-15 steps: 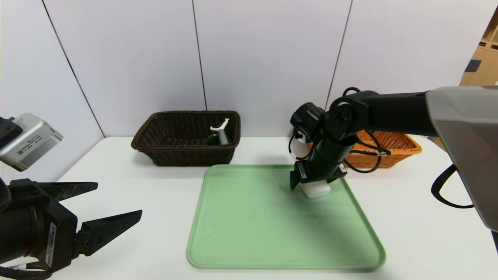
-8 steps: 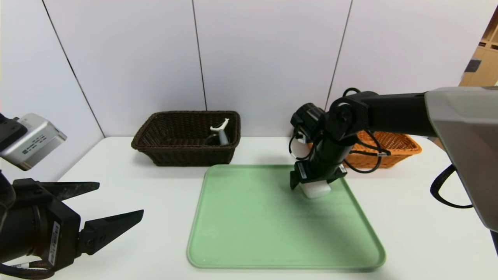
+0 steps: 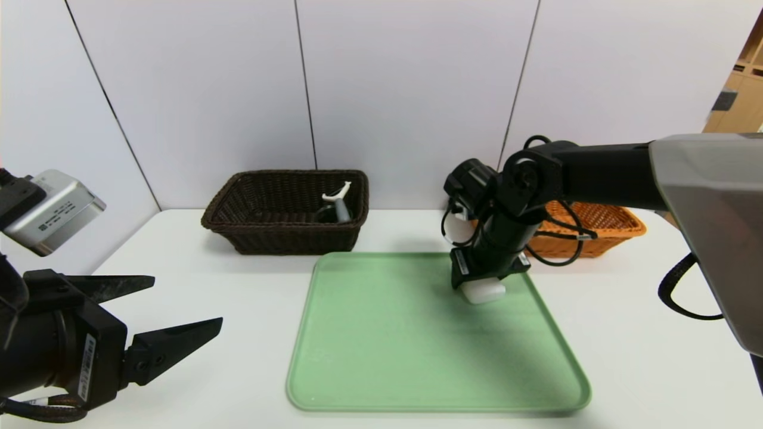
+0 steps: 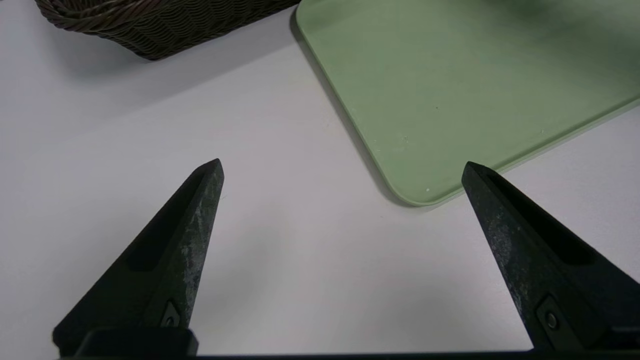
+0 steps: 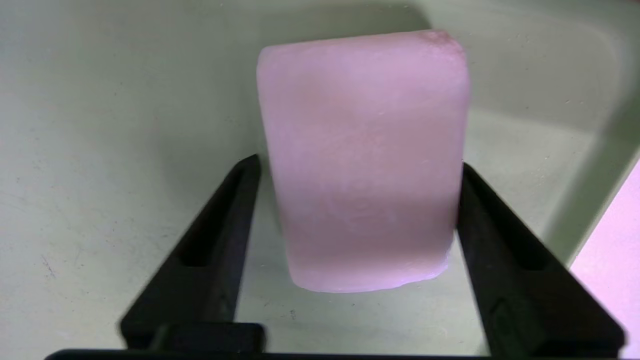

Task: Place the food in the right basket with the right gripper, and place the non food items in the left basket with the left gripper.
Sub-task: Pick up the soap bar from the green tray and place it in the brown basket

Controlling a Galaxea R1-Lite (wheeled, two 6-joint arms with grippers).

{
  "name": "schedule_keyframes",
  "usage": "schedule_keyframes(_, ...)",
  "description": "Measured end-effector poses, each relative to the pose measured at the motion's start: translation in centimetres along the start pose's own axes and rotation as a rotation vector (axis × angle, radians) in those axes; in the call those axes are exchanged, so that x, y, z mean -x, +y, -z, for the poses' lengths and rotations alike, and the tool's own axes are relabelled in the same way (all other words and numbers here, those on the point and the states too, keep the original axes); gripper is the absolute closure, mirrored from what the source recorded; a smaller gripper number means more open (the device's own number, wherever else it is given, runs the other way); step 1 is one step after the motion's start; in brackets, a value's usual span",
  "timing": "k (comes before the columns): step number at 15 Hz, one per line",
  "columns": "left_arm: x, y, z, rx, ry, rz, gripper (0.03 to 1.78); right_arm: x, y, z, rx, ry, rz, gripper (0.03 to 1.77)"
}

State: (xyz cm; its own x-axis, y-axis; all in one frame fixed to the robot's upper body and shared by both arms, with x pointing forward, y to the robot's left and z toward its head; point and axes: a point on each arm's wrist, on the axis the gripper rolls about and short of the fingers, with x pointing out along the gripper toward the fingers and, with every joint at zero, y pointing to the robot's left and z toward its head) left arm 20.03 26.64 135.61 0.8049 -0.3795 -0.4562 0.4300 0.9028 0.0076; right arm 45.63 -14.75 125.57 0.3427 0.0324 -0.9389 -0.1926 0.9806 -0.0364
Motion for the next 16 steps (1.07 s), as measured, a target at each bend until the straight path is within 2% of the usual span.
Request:
schedule_keyframes(2,0.0,0.0,0.0,0.000,-0.002,0.000,0.12,0.0,0.0,0.0,0.000,0.000,-0.001,0.81)
schedule_keyframes(8,0.1,0.2,-0.2,0.008,-0.009,-0.010,0.12,0.1,0.4,0.1,0.008,-0.003,-0.008,0.82)
schedule_keyframes(16,0.2,0.2,-0.3,0.009,-0.013,-0.013,0.12,2.8,2.8,0.7,0.066,-0.061,-0.056,0.83)
